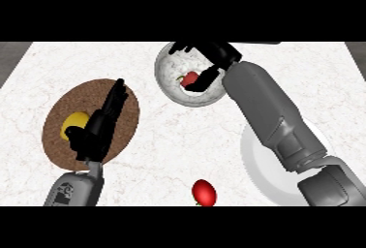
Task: Pick the bell pepper from the plate and place it in the bowl
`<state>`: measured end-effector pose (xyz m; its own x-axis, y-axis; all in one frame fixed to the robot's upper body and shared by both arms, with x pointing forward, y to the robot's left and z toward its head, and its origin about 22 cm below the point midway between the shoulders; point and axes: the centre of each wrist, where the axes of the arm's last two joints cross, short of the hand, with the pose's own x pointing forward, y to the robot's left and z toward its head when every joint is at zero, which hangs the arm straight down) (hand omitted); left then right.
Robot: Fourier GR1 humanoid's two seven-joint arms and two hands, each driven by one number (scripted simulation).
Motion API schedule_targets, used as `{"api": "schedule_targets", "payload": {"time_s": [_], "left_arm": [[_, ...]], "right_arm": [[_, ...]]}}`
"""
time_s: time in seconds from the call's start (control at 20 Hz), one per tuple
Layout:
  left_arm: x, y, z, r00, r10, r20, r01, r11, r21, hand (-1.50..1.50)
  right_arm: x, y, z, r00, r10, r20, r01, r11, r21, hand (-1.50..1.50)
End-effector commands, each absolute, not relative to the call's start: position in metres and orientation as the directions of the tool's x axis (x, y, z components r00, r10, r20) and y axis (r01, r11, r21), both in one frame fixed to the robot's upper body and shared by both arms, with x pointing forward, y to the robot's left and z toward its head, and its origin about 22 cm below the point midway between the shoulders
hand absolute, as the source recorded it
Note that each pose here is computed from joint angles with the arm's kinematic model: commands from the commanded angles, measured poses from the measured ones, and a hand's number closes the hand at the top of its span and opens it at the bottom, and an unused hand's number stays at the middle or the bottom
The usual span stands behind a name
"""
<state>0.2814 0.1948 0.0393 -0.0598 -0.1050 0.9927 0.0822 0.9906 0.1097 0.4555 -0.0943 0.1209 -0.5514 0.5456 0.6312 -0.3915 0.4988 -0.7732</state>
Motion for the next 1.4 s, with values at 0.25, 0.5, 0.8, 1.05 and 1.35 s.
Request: {"api": "schedule_targets", "payload": {"time_s": [0.25, 0.5, 0.8, 1.05, 1.35], "left_arm": [[0.281, 0.203, 0.045, -0.041, -0.104, 0.994, 0.071, 0.992, 0.106, 0.00], [0.288, 0.205, 0.044, -0.030, -0.110, 0.994, 0.050, 0.993, 0.111, 0.00], [0.284, 0.210, 0.030, -0.047, -0.123, 0.991, 0.055, 0.991, 0.126, 0.00], [0.280, 0.211, 0.027, -0.053, -0.109, 0.993, 0.065, 0.992, 0.112, 0.00], [0.274, 0.186, 0.024, -0.068, -0.113, 0.991, 0.077, 0.990, 0.118, 0.00]], "right_arm": [[0.465, -0.106, 0.141, -0.560, 0.270, 0.783, -0.410, 0.731, -0.545, -1.50], [0.470, -0.113, 0.143, -0.467, 0.223, 0.856, -0.434, 0.785, -0.442, -1.50], [0.478, -0.176, 0.146, -0.368, 0.124, 0.921, -0.496, 0.812, -0.308, -1.50], [0.478, -0.228, 0.156, -0.344, 0.094, 0.934, -0.554, 0.783, -0.283, -1.50], [0.473, -0.235, 0.134, -0.339, 0.046, 0.940, -0.609, 0.751, -0.257, -1.50]]}}
